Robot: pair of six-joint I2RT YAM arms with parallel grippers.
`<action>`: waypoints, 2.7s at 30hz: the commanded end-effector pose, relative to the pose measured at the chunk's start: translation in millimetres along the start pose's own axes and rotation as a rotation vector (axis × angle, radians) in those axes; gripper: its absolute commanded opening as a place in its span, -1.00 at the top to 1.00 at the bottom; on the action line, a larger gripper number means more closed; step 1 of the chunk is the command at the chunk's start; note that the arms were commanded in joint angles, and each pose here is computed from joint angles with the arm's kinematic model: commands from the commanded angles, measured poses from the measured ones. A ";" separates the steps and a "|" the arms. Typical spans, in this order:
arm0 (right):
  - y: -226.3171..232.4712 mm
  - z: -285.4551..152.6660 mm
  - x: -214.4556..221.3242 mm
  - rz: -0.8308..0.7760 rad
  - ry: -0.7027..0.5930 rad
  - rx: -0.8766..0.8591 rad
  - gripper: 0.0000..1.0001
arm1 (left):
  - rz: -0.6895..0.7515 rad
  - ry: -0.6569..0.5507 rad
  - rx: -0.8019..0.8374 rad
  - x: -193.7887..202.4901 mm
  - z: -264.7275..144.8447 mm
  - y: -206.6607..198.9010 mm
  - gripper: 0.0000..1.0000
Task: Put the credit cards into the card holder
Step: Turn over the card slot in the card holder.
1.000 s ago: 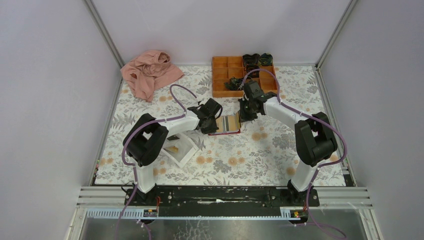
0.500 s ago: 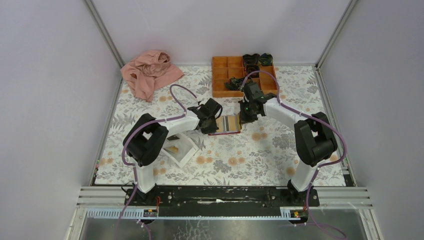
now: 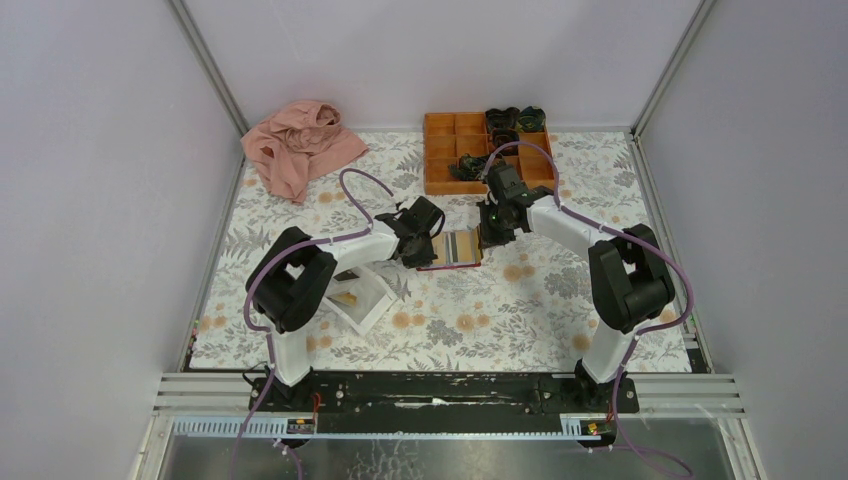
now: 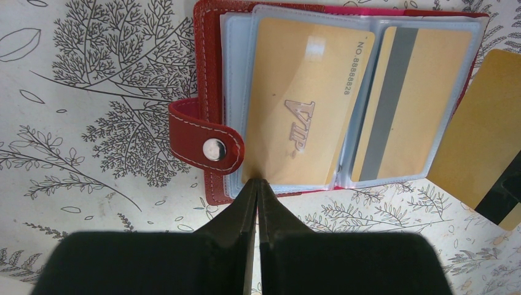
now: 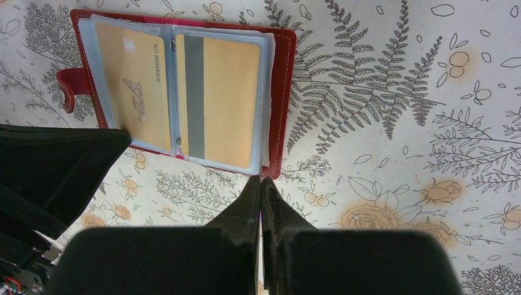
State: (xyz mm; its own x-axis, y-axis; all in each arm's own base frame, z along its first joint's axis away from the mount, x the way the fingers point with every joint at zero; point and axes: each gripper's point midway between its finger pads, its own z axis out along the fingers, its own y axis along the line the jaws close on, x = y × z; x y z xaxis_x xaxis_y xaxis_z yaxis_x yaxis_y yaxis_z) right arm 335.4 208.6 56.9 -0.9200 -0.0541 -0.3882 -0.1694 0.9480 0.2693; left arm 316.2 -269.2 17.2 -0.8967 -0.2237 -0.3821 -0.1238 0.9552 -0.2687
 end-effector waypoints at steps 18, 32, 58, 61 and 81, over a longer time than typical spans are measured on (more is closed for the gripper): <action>23.5 -21.6 -25.7 0.006 -0.077 -0.076 1.00 | 0.014 0.043 -0.041 13.0 10.8 10.5 0.88; 28.5 -26.5 -29.7 0.013 -0.088 -0.094 1.00 | 0.016 0.045 -0.036 12.5 11.2 8.8 0.88; 31.4 -16.1 -20.1 0.041 -0.061 -0.127 1.00 | 0.020 0.050 -0.036 13.3 10.7 8.6 0.88; 31.3 -11.4 -15.4 0.057 -0.052 -0.136 1.00 | 0.022 0.051 -0.037 14.4 10.0 9.3 0.88; 20.0 0.9 2.3 0.206 -0.061 -0.177 1.00 | 0.030 0.056 -0.046 17.1 10.1 14.4 0.88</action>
State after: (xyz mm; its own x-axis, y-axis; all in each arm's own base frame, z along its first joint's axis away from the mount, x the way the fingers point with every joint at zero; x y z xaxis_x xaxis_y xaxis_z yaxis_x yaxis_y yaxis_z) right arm 326.0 230.6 48.6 -0.9379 0.1120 -0.3282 -0.0604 0.8792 0.4726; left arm 316.7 -270.7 16.9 -0.8986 -0.2204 -0.3795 -0.1200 0.9552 -0.2706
